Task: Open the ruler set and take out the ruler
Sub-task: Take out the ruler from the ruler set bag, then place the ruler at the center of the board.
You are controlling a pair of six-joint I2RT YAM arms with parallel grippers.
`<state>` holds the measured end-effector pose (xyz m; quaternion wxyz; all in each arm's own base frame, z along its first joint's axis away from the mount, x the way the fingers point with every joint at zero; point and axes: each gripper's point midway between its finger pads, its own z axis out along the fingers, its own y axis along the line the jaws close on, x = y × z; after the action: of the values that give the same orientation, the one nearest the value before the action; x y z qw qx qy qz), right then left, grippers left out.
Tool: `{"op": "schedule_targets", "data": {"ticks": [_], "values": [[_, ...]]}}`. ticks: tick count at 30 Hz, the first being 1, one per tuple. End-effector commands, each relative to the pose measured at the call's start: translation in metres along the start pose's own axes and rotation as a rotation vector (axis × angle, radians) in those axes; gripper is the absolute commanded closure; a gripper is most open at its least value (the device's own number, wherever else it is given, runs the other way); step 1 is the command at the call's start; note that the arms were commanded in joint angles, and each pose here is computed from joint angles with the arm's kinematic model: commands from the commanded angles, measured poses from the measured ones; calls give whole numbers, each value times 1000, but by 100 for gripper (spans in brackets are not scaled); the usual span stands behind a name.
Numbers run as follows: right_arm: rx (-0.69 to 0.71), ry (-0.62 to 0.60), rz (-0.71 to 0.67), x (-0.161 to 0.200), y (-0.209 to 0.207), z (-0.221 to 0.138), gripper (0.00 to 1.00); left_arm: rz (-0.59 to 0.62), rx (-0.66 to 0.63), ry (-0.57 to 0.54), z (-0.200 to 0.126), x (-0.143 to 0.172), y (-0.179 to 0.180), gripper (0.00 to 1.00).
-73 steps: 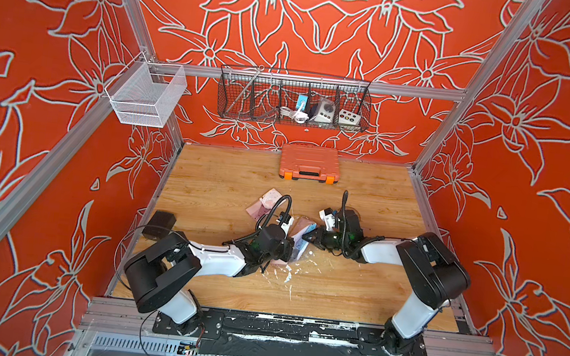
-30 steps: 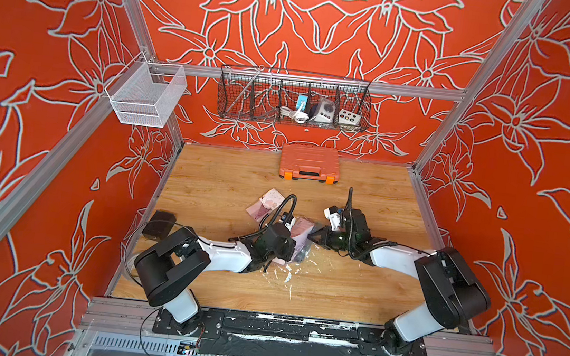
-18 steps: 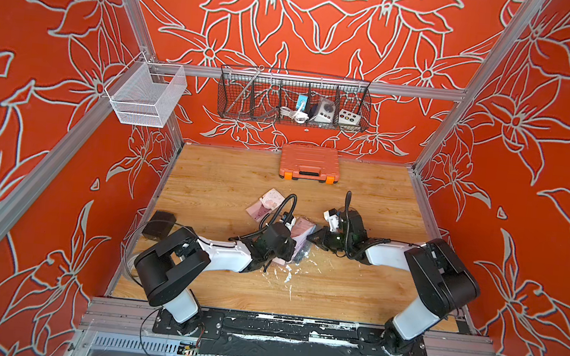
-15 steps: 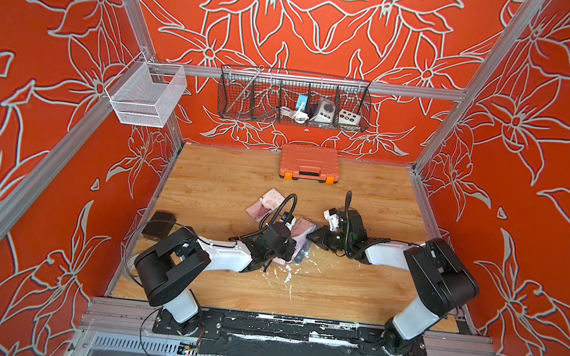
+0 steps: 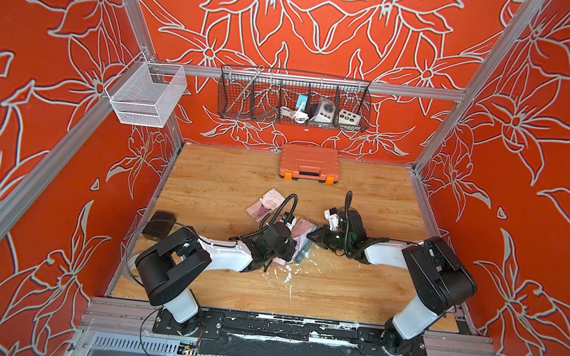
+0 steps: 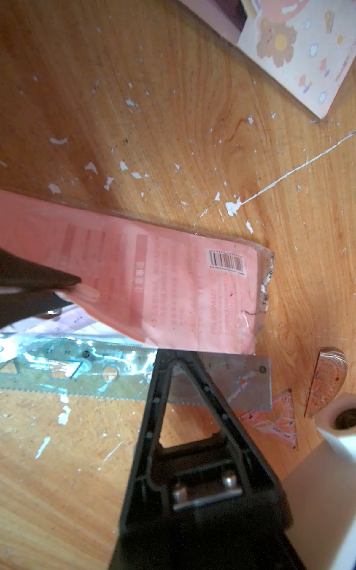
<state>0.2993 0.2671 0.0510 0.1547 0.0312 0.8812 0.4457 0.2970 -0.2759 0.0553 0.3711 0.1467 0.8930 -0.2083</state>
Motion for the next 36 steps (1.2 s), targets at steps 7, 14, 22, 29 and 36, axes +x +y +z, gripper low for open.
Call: {"op": "schedule_targets", "data": {"ticks": [7,14,22,29,36], "values": [[90,-123,-37,-27,-1,-49,100,1,-28,34,4,8,5,100],[207,-259,6,-63,-18,-115,100,1,-25,32,3,6,4,100],[308,-480,231,-134,-68,-180,100,3,-5,32,4,5,0,100],[357,-670,431,-178,-122,-231,100,-2,7,30,2,4,-2,100],[309,-645,477,-216,-158,-230,100,-6,16,27,4,1,-5,100]]}}
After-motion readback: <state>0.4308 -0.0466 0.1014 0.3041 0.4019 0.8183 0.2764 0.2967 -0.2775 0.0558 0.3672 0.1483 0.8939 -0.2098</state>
